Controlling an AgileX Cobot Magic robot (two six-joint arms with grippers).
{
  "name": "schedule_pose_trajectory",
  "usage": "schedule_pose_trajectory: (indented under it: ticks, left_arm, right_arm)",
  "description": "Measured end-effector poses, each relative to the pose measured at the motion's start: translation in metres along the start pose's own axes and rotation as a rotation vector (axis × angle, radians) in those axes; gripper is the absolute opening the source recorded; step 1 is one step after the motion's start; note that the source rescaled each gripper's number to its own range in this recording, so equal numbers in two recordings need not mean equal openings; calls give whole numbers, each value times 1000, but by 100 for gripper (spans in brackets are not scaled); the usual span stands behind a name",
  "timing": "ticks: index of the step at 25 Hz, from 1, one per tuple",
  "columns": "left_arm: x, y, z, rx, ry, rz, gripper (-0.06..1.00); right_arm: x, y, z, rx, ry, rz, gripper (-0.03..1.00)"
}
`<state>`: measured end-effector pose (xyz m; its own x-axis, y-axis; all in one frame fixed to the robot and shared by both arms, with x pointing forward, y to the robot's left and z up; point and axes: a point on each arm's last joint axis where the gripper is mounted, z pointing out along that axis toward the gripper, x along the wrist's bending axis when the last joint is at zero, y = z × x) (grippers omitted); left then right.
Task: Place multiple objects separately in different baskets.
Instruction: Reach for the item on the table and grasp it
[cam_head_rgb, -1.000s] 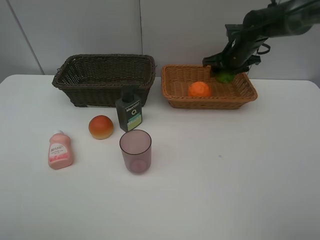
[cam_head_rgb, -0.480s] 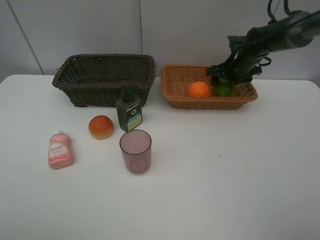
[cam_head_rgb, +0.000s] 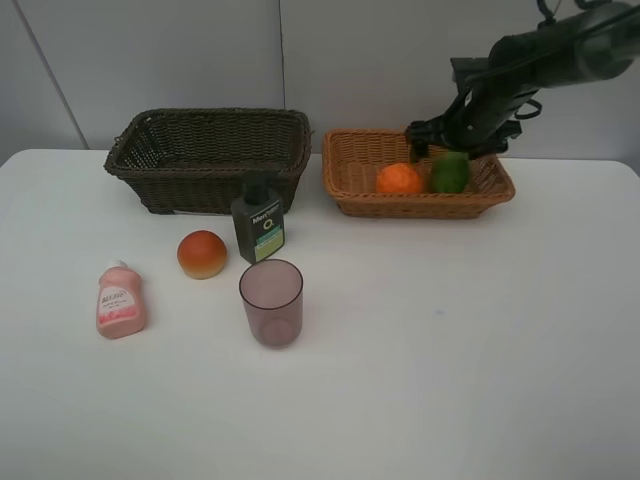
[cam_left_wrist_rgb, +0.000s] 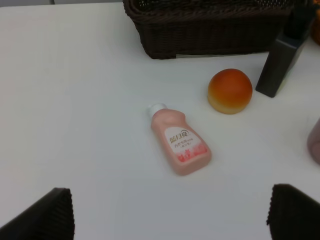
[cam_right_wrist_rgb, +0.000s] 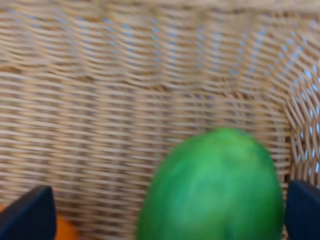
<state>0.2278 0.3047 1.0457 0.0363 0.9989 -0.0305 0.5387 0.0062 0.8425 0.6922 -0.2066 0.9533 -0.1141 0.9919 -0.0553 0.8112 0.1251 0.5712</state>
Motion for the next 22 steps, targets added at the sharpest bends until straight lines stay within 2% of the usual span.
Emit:
schedule_pose_trajectory:
  ticks: [5,16,22]
  left_arm:
    - [0,0,0,0,0,0,100]
    - [0,0,0,0,0,0,100]
    - [0,0,0,0,0,0,100]
  right_arm:
    - [27,4,-35,19,25,-43,97]
    - [101,-26,-90,264,102,-145,97]
    - [133,-41,-119,325,152,-205,97]
